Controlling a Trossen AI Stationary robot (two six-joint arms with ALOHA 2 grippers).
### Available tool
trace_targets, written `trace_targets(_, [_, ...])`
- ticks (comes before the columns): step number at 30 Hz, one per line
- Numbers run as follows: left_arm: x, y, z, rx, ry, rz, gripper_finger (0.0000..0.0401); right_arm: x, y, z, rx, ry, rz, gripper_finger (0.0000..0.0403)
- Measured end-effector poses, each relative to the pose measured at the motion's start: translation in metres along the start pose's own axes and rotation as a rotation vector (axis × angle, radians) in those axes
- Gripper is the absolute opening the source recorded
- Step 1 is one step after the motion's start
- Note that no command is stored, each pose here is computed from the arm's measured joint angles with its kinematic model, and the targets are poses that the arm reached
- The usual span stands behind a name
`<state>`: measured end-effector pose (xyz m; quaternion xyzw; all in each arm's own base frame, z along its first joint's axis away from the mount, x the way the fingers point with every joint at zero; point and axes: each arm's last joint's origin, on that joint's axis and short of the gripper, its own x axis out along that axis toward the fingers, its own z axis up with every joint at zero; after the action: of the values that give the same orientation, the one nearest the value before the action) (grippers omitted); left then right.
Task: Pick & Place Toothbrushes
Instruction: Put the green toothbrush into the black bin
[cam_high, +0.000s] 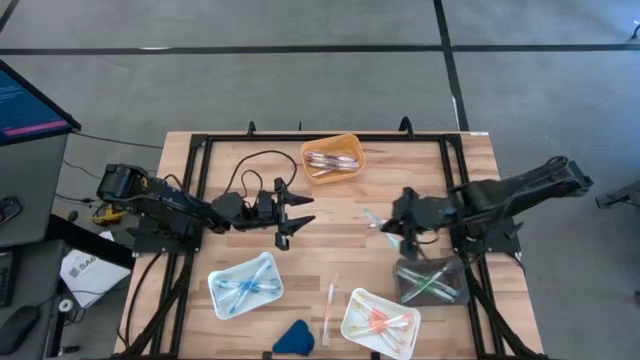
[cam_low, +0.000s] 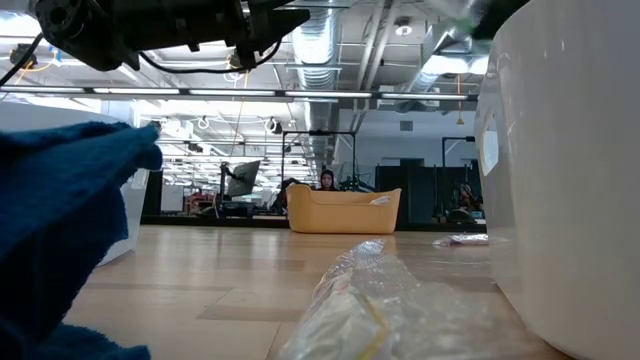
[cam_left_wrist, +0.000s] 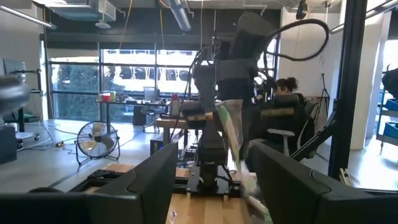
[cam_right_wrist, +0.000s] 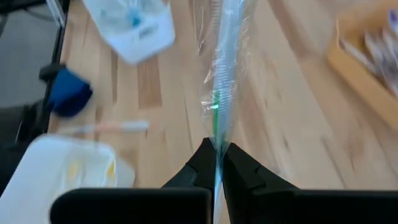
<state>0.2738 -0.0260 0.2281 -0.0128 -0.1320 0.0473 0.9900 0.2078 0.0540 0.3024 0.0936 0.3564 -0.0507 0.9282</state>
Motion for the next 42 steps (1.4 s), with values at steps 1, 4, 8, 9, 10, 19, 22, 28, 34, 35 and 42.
trace_targets(1, [0.0,0.0,0.0,0.0,0.002,0.0,0.0207,-0.008,0.0,-0.003,0.003,0.019,0.002,0.0006])
trace_targets(4, [0.0,0.0,0.0,0.0,0.003,0.0,0.0205,-0.027,0.0,-0.014,0.019,0.083,0.007,0.0006])
trace_targets(8, [0.0,0.0,0.0,0.0,0.003,0.011,0.0202,-0.04,0.005,-0.03,0.083,0.167,0.009,0.0006])
trace_targets(9, [0.0,0.0,0.0,0.0,0.003,0.011,0.0202,-0.041,0.007,-0.034,0.096,0.192,0.006,0.0006])
trace_targets(10, [0.0,0.0,0.0,0.0,0.003,0.012,0.0202,-0.042,0.01,-0.038,0.108,0.221,0.001,0.0006])
trace_targets(19, [0.0,0.0,-0.001,-0.025,0.01,0.013,0.0204,-0.027,0.056,-0.073,0.011,0.416,-0.024,0.0006])
trace_targets(22, [0.0,0.0,-0.001,-0.032,0.01,0.014,0.0204,-0.023,0.068,-0.086,-0.01,0.487,-0.049,0.0006])
trace_targets(28, [0.0,0.001,-0.001,-0.047,0.011,0.016,0.0204,-0.021,0.086,-0.107,-0.062,0.555,-0.069,0.0006])
trace_targets(34, [0.0,0.0,-0.001,-0.047,0.012,0.016,0.0204,-0.018,0.092,-0.116,-0.122,0.579,-0.075,0.0006])
trace_targets(35, [0.0,0.001,-0.001,-0.047,0.012,0.016,0.0204,-0.017,0.092,-0.117,-0.122,0.581,-0.078,0.0006])
trace_targets(42, [0.0,0.0,-0.001,-0.047,0.012,0.016,0.0204,0.001,0.078,-0.142,-0.035,0.673,-0.049,0.0004])
